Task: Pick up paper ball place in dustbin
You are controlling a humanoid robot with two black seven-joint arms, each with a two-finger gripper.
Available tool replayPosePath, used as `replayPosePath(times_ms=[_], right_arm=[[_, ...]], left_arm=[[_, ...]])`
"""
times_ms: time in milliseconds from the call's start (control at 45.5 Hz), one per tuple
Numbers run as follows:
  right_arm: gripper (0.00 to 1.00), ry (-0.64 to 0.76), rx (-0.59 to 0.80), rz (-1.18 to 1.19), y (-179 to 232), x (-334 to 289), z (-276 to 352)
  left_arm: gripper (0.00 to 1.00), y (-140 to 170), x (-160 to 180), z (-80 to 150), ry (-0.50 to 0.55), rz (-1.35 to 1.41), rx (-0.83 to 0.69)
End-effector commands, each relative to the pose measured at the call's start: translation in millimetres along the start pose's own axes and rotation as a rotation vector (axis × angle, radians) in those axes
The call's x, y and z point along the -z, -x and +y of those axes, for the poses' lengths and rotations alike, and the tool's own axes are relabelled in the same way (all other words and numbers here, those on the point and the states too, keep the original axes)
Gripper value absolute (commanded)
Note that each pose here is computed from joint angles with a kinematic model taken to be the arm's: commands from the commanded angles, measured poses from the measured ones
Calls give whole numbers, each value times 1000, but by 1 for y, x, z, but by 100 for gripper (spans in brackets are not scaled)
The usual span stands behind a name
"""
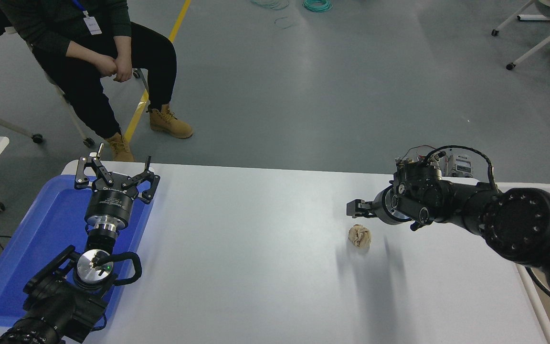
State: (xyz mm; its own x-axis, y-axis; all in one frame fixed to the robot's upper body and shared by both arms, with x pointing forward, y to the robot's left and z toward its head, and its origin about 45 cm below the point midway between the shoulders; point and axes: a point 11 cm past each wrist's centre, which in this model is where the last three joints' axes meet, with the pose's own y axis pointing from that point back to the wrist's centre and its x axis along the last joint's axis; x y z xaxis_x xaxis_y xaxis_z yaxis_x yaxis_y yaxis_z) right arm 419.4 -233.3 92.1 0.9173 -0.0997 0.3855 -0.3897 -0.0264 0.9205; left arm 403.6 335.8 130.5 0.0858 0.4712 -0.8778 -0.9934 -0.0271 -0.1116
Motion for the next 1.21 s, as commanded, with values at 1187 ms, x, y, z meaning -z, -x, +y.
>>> replayPosePath(times_ms=[1187], right_arm=[[100,-51,41,30,30,-7,-18]], left_arm=[[100,0,0,0,0,0,0]])
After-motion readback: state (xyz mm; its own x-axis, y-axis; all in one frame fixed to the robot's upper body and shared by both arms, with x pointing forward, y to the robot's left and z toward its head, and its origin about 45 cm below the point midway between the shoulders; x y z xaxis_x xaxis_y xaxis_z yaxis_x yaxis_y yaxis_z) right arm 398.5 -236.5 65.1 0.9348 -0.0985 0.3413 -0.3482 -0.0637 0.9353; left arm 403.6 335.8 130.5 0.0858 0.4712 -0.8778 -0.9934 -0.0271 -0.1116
